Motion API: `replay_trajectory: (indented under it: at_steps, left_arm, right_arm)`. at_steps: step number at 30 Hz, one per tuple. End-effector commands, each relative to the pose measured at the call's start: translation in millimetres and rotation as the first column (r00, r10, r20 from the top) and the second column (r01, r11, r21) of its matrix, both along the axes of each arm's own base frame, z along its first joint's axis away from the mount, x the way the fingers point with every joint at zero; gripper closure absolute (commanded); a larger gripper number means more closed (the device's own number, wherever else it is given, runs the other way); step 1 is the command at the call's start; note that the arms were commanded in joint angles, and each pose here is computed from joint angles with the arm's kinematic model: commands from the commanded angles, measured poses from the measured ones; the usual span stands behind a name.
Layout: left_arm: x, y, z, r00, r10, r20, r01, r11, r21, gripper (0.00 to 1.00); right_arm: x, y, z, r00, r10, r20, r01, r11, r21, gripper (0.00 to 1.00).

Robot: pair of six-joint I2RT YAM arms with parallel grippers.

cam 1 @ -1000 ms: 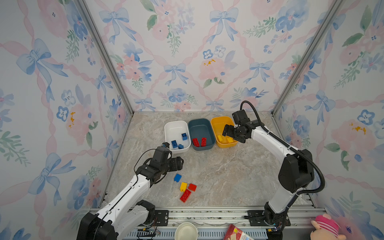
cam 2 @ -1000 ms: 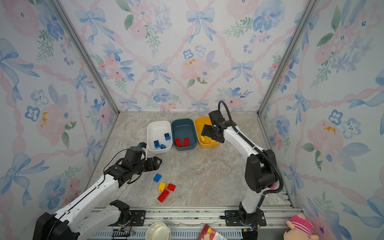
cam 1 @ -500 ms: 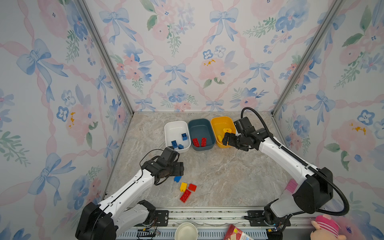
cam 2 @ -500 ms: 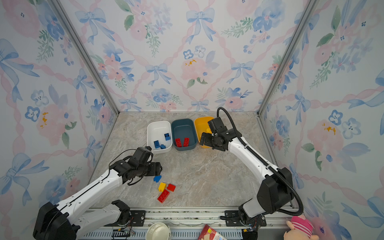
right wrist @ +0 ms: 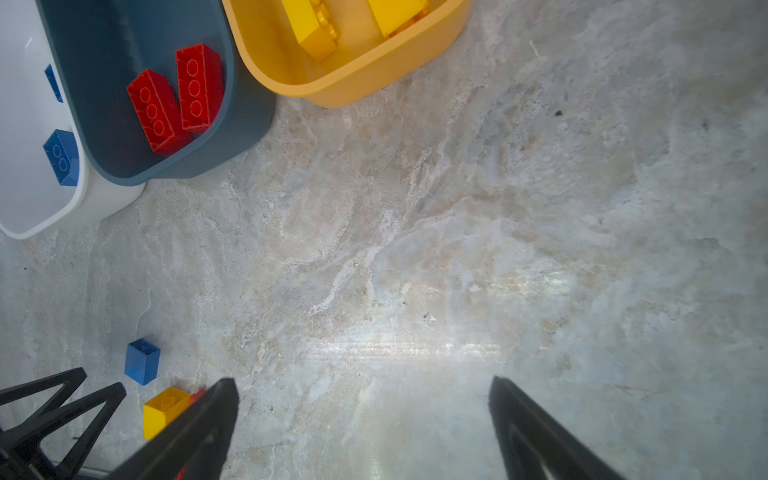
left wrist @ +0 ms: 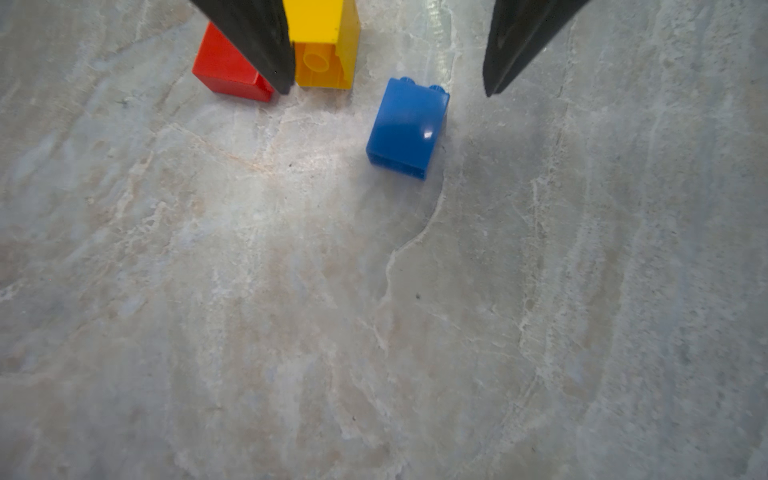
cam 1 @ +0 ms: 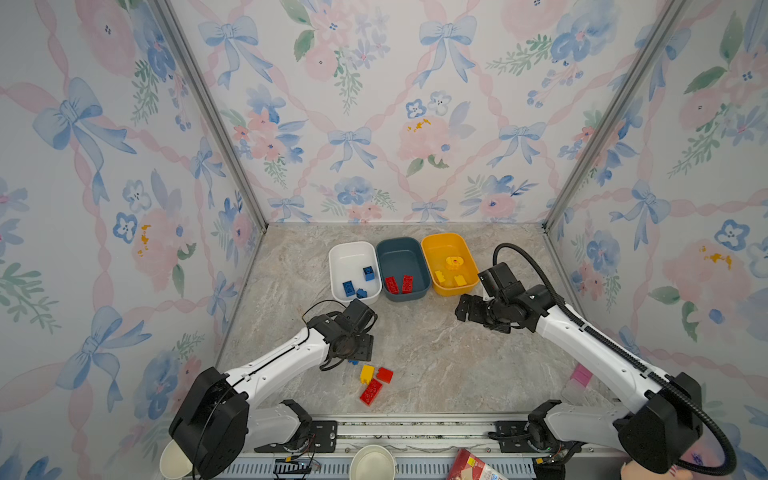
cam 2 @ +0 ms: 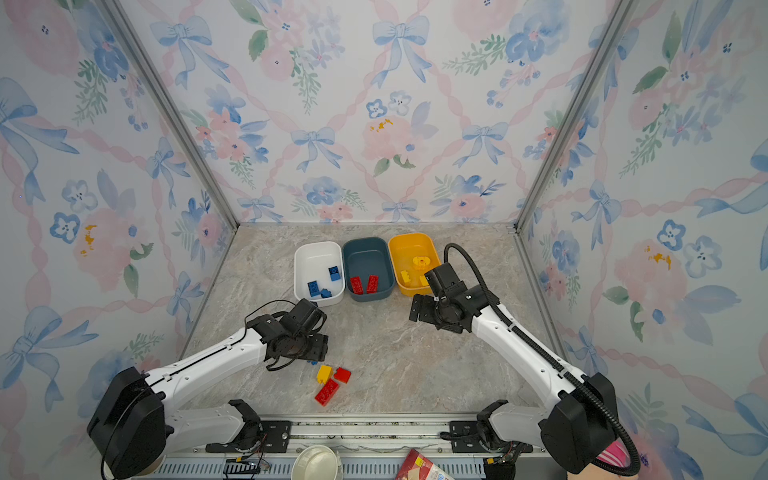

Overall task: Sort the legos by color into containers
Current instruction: 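Move the left gripper over the loose blue brick while the right gripper withdraws, then lower the left gripper onto the blue brick and close it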

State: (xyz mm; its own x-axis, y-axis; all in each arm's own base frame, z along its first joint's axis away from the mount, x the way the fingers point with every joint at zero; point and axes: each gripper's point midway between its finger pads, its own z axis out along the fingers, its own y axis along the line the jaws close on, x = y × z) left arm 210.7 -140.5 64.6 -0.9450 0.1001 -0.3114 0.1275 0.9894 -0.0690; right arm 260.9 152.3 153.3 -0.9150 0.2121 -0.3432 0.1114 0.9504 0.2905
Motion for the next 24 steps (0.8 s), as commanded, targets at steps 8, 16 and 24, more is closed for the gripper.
replay_trajectory:
  at_steps: [8, 16, 24]
  left_arm:
    - [-4, 2, -15, 0.998, -0.012, -0.060, 0.016, 0.998, 0.067, 0.34]
    - [-7, 3, -30, 0.994, -0.007, -0.113, 0.018, 0.995, 0.099, 0.35]
    - [-6, 2, -39, 0.992, -0.003, -0.128, 0.017, 0.994, 0.105, 0.39]
  right_arm:
    - [-17, -1, -4, 0.999, 0.018, -0.028, -0.018, 1.000, 0.011, 0.03]
    - [-17, -1, -6, 1.000, 0.016, -0.026, -0.016, 1.000, 0.016, 0.03]
    - [-18, -5, -8, 1.000, 0.008, -0.029, -0.007, 1.000, 0.016, 0.03]
